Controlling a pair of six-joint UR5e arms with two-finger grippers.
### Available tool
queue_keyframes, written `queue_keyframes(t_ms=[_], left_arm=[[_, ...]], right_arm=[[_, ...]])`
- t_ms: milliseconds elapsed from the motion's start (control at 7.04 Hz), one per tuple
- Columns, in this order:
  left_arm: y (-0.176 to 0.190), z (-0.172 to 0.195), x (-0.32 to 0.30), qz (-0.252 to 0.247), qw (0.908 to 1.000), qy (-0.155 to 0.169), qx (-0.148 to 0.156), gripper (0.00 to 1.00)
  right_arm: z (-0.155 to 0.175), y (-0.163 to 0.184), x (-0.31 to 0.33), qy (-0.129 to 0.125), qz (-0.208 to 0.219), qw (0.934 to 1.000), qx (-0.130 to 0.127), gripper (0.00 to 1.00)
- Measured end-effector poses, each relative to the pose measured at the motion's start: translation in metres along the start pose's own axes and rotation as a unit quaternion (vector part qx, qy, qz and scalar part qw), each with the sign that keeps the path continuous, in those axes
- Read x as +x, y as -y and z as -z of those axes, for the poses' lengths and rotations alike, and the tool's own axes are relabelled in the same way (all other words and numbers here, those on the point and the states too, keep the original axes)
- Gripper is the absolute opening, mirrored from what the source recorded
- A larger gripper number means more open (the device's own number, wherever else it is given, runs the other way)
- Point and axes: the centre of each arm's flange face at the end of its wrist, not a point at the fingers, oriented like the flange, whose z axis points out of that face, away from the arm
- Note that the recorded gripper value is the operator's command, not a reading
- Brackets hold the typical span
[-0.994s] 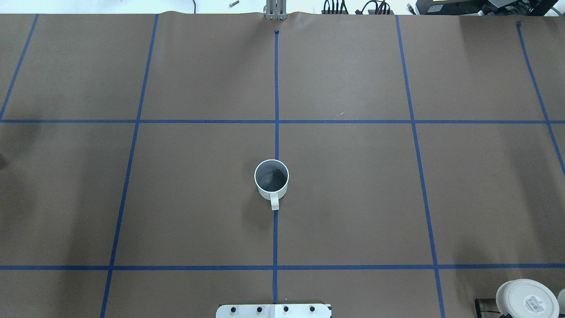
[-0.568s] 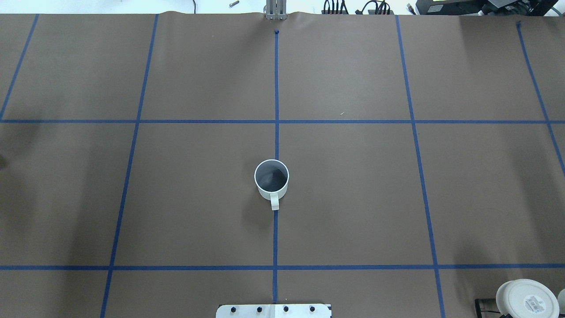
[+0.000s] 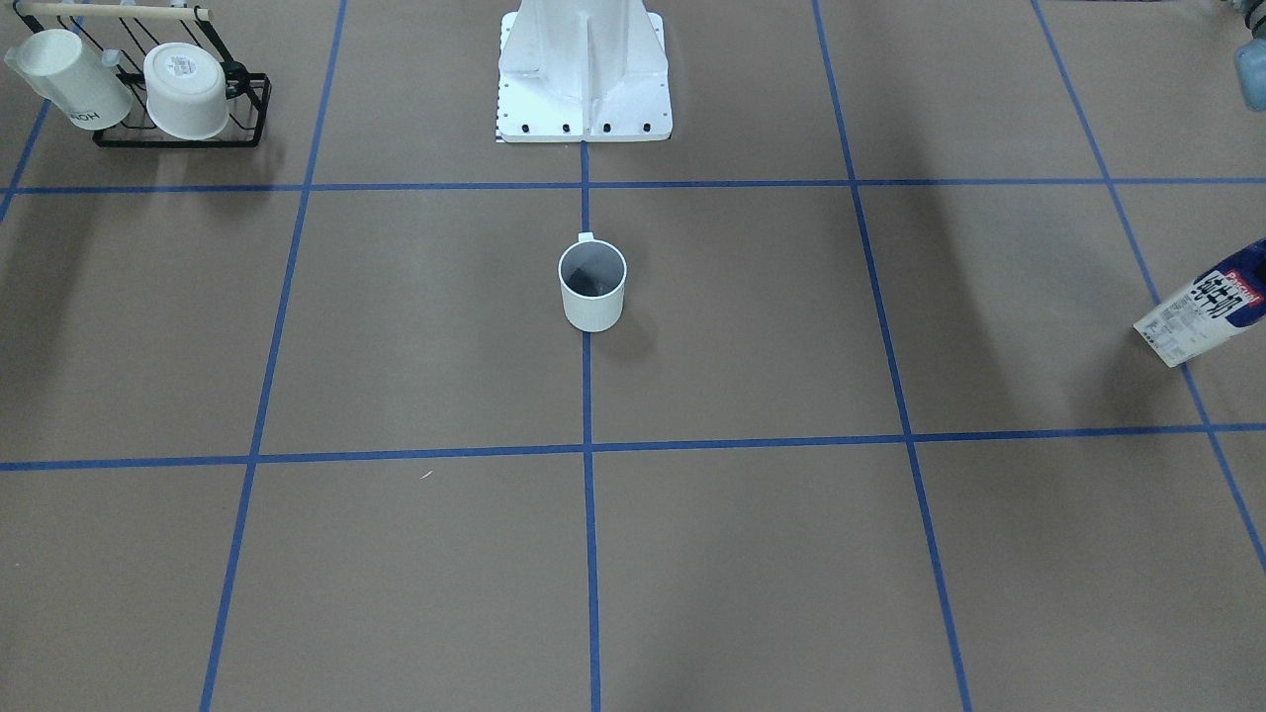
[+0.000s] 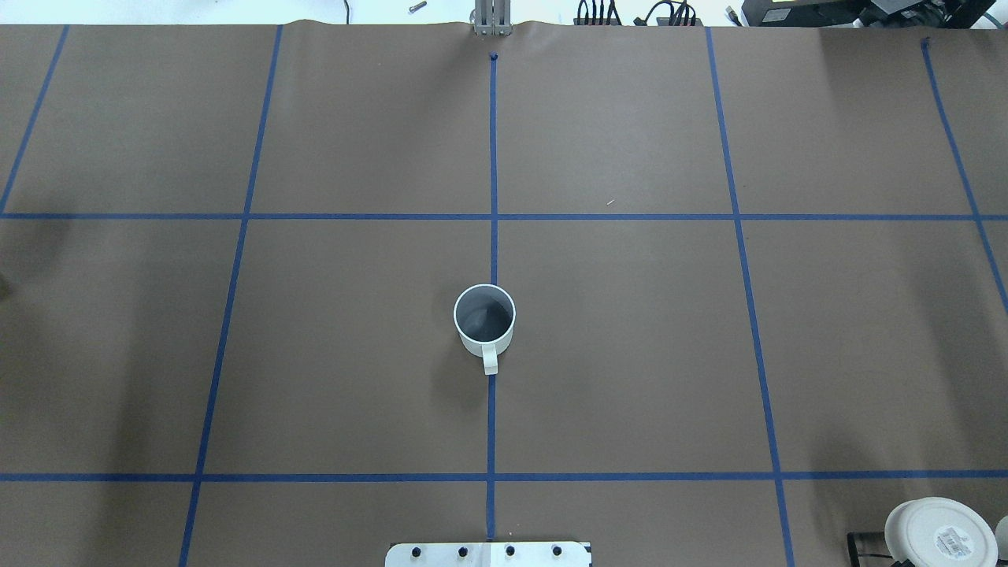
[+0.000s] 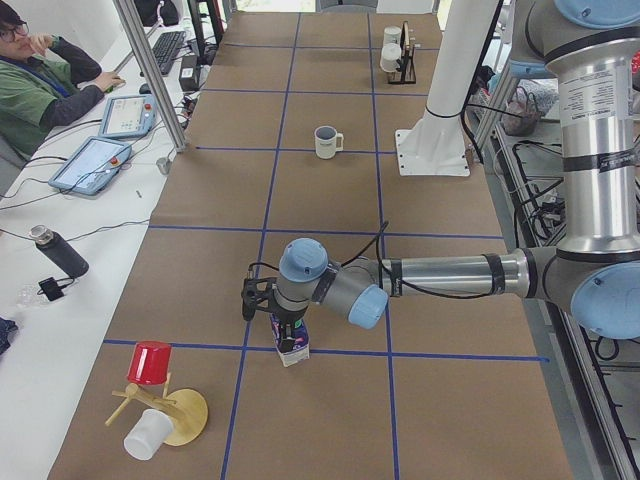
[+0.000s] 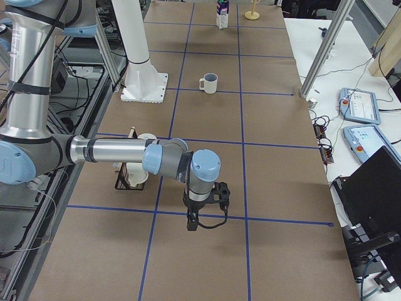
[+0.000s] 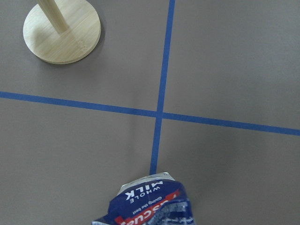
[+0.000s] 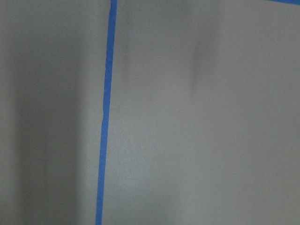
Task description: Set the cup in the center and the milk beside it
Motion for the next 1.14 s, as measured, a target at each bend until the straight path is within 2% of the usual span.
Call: queue_keyframes(t_ms=[852, 994, 1136], left_arm=[[-0.003, -0.005, -0.001, -0.011, 0.9999, 0.0, -0.001, 0.98], [-0.005, -0.008, -0.004, -0.013, 0.9999, 0.001, -0.002, 0.89], [-0.007, -0.011, -0.007, -0.015, 0.9999, 0.0, -0.001, 0.59]], right_arm=[[-0.002, 0.001, 0.001, 0.0, -0.002, 1.0, -0.001, 1.0], [-0.002, 0.001, 0.001, 0.0, -0.003, 1.0, -0.002, 1.0], [-0.002, 0.001, 0.001, 0.0, -0.002, 1.0, -0.001, 1.0]])
